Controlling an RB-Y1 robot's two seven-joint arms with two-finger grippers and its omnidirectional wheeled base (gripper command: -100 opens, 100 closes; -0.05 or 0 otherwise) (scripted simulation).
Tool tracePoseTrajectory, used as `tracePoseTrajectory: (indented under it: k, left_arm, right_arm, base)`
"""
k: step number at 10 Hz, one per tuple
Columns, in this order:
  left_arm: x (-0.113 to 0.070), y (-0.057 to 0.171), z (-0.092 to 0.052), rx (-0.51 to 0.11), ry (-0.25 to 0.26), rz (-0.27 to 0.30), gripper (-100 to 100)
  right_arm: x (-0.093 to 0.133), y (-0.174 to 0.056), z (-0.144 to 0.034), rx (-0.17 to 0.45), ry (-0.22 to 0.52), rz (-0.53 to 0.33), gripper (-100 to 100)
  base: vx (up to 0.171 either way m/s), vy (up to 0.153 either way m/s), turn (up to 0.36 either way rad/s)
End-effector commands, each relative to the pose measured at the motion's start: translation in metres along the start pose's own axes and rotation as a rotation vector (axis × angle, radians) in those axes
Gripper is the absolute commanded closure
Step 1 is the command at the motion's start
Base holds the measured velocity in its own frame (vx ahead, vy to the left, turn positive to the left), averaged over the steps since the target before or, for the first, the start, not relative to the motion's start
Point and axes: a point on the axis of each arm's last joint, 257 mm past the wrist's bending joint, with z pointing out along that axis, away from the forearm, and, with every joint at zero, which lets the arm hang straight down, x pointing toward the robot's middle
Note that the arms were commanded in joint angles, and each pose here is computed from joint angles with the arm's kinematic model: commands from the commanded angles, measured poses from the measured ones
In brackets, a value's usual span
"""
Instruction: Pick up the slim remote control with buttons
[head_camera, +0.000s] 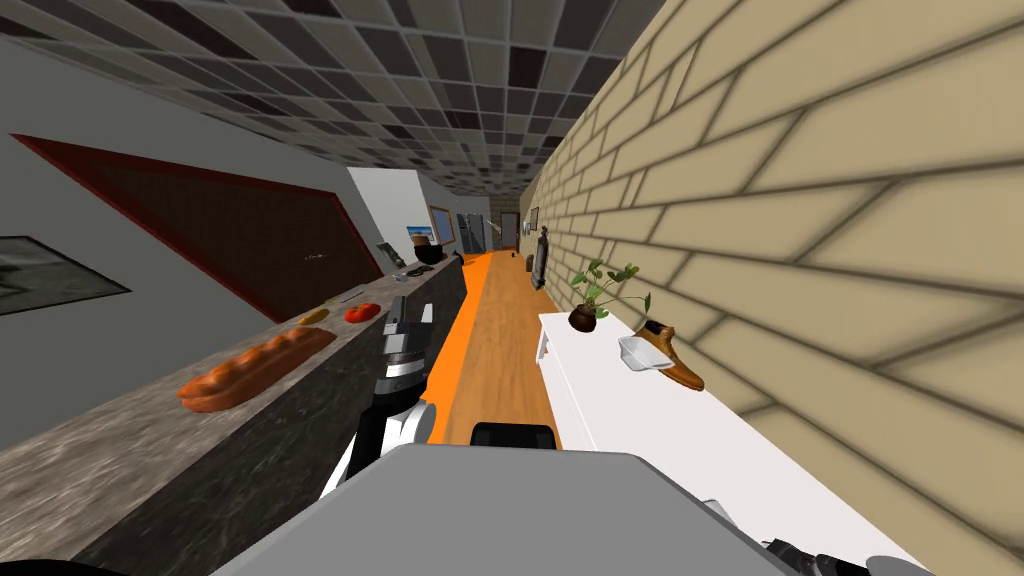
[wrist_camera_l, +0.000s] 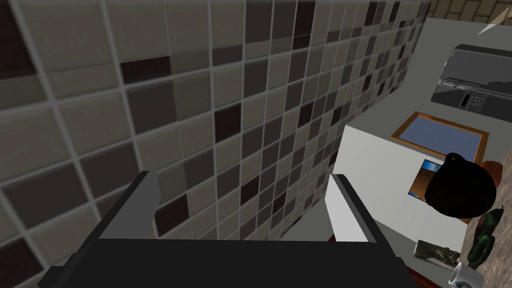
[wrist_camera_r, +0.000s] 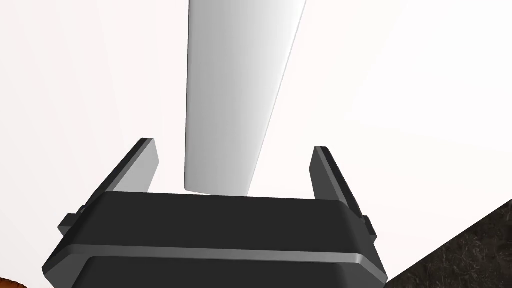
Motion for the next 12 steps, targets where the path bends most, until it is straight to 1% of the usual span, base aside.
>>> tracePoseTrajectory:
  k: [1, 2, 3, 4, 5, 6, 7, 8, 9, 10, 11, 12]
  left_arm:
    - [0.0, 0.0, 0.0, 0.0, 0.0, 0.0, 0]
    - [0.0, 0.0, 0.0, 0.0, 0.0, 0.0, 0]
    - [0.0, 0.0, 0.0, 0.0, 0.0, 0.0, 0]
    - [0.0, 0.0, 0.0, 0.0, 0.0, 0.0, 0]
    - [0.0, 0.0, 0.0, 0.0, 0.0, 0.0, 0]
    - [0.0, 0.0, 0.0, 0.0, 0.0, 0.0, 0]
    - [0.0, 0.0, 0.0, 0.0, 0.0, 0.0, 0]
    - [0.0, 0.0, 0.0, 0.0, 0.0, 0.0, 0]
    - [0.0, 0.0, 0.0, 0.0, 0.0, 0.0, 0]
    - [0.0, 0.0, 0.0, 0.0, 0.0, 0.0, 0]
    - [0.0, 0.0, 0.0, 0.0, 0.0, 0.0, 0]
    - [0.0, 0.0, 0.0, 0.0, 0.0, 0.0, 0]
  right_arm:
    - [0.013, 0.003, -0.002, -0.004, 0.034, -0.002, -100]
    - [0.033, 0.01, 0.0, -0.015, 0.074, 0.001, -100]
    - [0.024, 0.007, 0.0, -0.01, 0.053, -0.002, -100]
    - [0.026, 0.007, 0.0, -0.011, 0.056, 0.0, 0]
    - [0.037, 0.015, 0.002, -0.015, 0.054, 0.035, -100]
    - [0.05, 0.022, 0.004, -0.017, 0.06, 0.06, -100]
    - [0.048, 0.022, 0.005, -0.017, 0.052, 0.071, -100]
    - [0.061, 0.028, 0.006, -0.019, 0.056, 0.1, -100]
    - [0.06, 0.028, 0.006, -0.019, 0.051, 0.107, -100]
    - [0.072, 0.035, 0.008, -0.018, 0.053, 0.139, -100]
    - [0.071, 0.035, 0.008, -0.018, 0.051, 0.142, -100]
    - [0.083, 0.042, 0.009, -0.017, 0.054, 0.174, -100]
  base:
    - [-0.029, -0.039, 0.154]
    - [-0.039, -0.036, 0.185]
    - [-0.019, -0.02, 0.042]
    - [0.0, 0.0, 0.0]
    - [-0.029, -0.006, 0.232]
    - [-0.071, -0.014, 0.435]
    - [-0.056, -0.021, 0.121]
    - [-0.05, -0.013, 0.265]
    - [-0.038, 0.0, 0.013]
    - [-0.044, 0.007, 0.269]
    - [-0.039, -0.005, 0.135]
    - [-0.051, -0.008, 0.214]
